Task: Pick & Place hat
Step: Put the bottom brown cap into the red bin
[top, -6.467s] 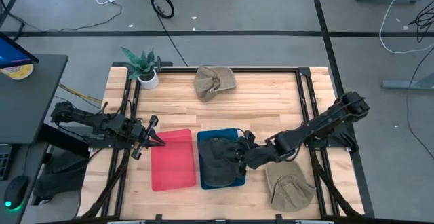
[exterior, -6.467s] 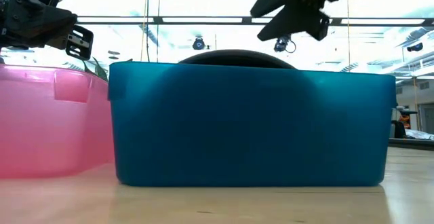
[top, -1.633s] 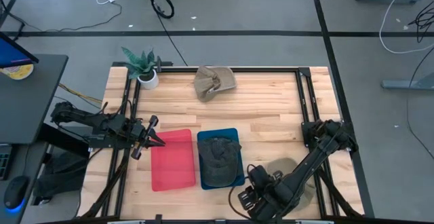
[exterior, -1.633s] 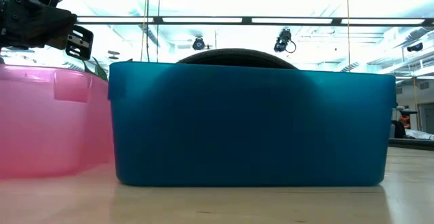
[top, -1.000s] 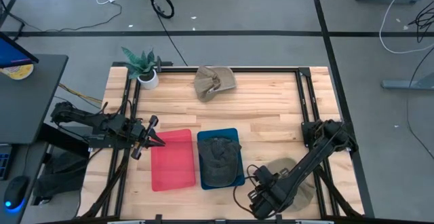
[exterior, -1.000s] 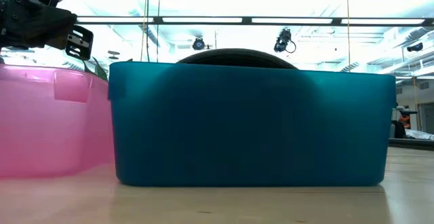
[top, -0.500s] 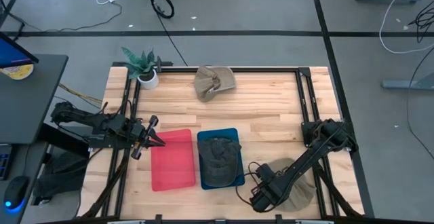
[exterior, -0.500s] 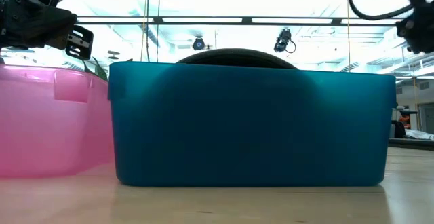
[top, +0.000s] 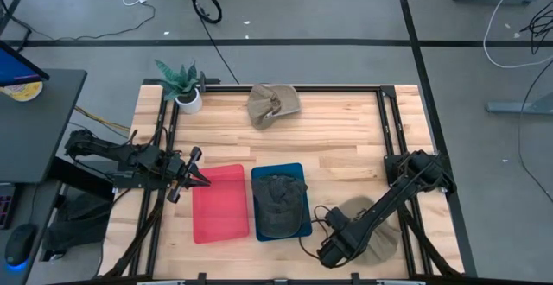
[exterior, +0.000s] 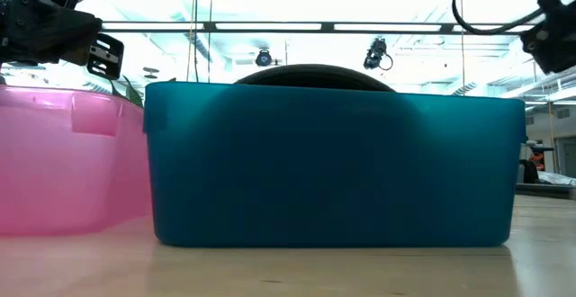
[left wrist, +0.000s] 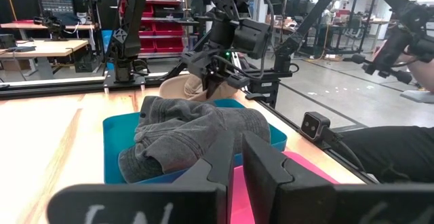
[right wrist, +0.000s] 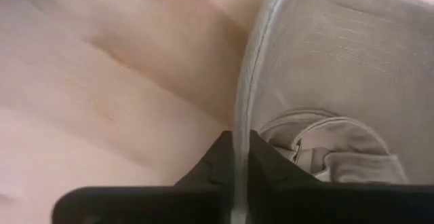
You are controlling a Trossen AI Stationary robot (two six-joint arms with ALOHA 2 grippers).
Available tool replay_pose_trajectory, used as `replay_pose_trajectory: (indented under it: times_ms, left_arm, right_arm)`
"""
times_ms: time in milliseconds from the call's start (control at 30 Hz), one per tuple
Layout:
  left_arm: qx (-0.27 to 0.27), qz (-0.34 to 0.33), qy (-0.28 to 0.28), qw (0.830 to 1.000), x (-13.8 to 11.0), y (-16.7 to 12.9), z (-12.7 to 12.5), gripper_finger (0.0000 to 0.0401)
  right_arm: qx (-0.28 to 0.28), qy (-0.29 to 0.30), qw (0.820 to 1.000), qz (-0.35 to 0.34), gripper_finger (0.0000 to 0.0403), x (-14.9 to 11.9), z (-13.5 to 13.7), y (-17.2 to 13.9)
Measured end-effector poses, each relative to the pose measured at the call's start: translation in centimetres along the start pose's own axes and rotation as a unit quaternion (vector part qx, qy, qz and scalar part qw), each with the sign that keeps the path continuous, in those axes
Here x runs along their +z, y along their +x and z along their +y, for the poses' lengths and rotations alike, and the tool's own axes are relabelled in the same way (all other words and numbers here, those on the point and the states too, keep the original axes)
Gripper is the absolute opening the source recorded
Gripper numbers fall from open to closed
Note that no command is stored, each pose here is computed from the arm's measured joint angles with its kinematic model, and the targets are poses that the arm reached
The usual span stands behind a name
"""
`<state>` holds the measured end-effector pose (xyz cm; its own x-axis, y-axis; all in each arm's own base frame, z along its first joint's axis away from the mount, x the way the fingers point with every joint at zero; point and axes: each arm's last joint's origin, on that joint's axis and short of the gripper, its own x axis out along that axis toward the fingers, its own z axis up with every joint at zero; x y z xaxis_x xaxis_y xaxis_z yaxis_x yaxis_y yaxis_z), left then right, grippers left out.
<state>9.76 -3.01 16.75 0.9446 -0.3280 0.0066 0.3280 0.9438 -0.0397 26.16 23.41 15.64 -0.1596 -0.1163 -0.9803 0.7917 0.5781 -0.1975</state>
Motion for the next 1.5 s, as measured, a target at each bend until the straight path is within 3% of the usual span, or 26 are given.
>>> replay_pose_trajectory:
  times_ms: [133,233,433,533,767,900,1233,1500]
  left_arm:
    - [0.0,0.0,0.0,1.0,0.0,0.0,0.0,0.0034]
    - [0.0,0.0,0.0,1.0,0.0,0.0,0.0,0.0034]
    - [0.0,0.0,0.0,1.0,0.0,0.0,0.0,0.0034]
    - [0.0,0.0,0.0,1.0,0.0,0.0,0.0,0.0034]
    - [0.0,0.0,0.0,1.0,0.0,0.0,0.0,0.0034]
    - [0.0,0.0,0.0,1.0,0.0,0.0,0.0,0.0034]
    - [0.0,0.0,0.0,1.0,0.0,0.0,0.0,0.0034]
    - [0.0,0.0,0.0,1.0,0.0,0.0,0.0,0.0034]
  right_arm:
    - [0.018,-0.005,0.999,-0.046,0.0012,0.2,-0.1,-0.6]
    - [0.046,-0.009,0.991,-0.124,0.0007,0.0,-0.6,-1.8]
    - [0.115,0.029,0.938,-0.326,0.0006,-1.4,-2.6,-4.8]
    - [0.147,0.046,0.909,-0.387,0.0006,-2.5,-3.4,-5.7]
    - [0.196,0.05,0.855,-0.477,0.0006,-4.2,-4.2,-6.3]
    - [0.212,0.053,0.835,-0.505,0.0006,-4.3,-4.3,-6.5]
    - [0.188,0.029,0.82,-0.539,0.0006,-3.0,-4.3,-7.1]
    - [0.176,0.023,0.742,-0.647,0.0006,-1.1,-4.0,-8.2]
